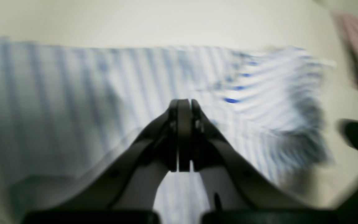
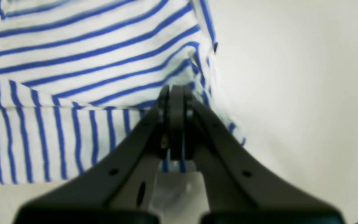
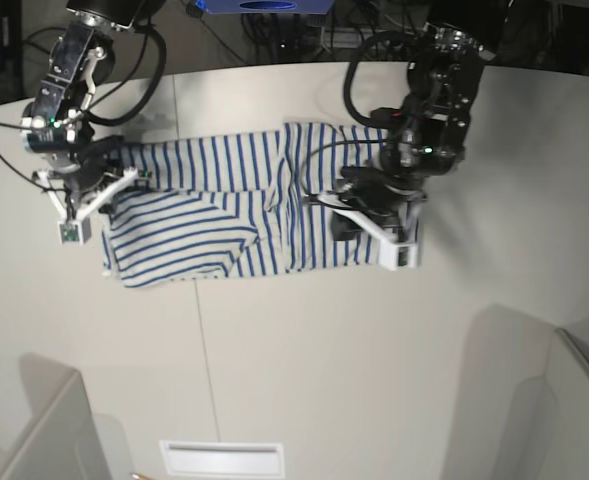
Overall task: Fold the T-shirt properly
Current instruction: 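Drag the grasped fabric toward the right gripper, folding the strip, then open both grippers and raise them away from the shirt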
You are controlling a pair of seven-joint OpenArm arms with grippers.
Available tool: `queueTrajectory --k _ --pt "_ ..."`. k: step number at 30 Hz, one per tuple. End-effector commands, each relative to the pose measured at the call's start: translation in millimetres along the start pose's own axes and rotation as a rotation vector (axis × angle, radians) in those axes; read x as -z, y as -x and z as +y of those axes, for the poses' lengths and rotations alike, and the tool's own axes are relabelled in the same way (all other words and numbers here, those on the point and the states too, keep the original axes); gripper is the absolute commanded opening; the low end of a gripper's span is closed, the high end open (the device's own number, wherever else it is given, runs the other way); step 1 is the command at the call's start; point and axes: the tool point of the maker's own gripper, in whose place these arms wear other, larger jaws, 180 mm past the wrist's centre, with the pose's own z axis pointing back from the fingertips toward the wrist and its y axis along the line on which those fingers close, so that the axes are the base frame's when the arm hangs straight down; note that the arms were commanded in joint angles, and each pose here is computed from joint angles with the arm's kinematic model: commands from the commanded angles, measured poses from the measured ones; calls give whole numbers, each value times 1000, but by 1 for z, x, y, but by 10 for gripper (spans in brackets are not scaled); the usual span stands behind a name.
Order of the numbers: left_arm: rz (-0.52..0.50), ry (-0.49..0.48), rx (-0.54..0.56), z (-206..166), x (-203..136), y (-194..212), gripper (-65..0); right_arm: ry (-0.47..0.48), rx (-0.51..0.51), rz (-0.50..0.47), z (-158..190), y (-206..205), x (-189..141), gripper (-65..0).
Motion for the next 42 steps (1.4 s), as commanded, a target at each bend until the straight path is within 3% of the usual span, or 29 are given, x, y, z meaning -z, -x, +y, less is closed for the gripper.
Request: queueTrajectory --k 1,4,7,9,10,16,22,26,30,38,42 --pt "-56 10 -5 2 -9 -17 -650 -4 -12 -68 0 -27 -3 -650" --pt "-83 -83 -23 47 -21 -23 -650 -6 -12 -75 1 -51 -3 -650" --pt "-122 -147 -20 90 -43 -27 -650 -8 -11 -84 2 -72 -4 -438" --pt "-148 -198 -10 121 -62 -29 -650 -15 -8 -64 2 -77 -1 -354" --pt "-160 -230 6 137 -74 -30 -650 -23 -5 -42 3 -76 4 -342" --pt "-221 -369 60 200 -132 -39 -650 -67 74 165 -50 -48 37 -338" --pt "-227 -468 93 234 -175 -33 -650 -127 120 331 -94 -14 53 -332" --pt "-218 -491 93 246 -184 -29 -650 -171 155 392 -95 -2 61 -254" --pt "-218 -483 95 243 -182 -30 -650 -207 183 423 -96 -1 67 -195" --pt "-211 -485 92 244 -182 -27 -650 -225 286 404 -105 -7 61 -218" --pt "-210 -484 93 244 -182 -27 -650 -274 339 334 -96 -27 64 -216"
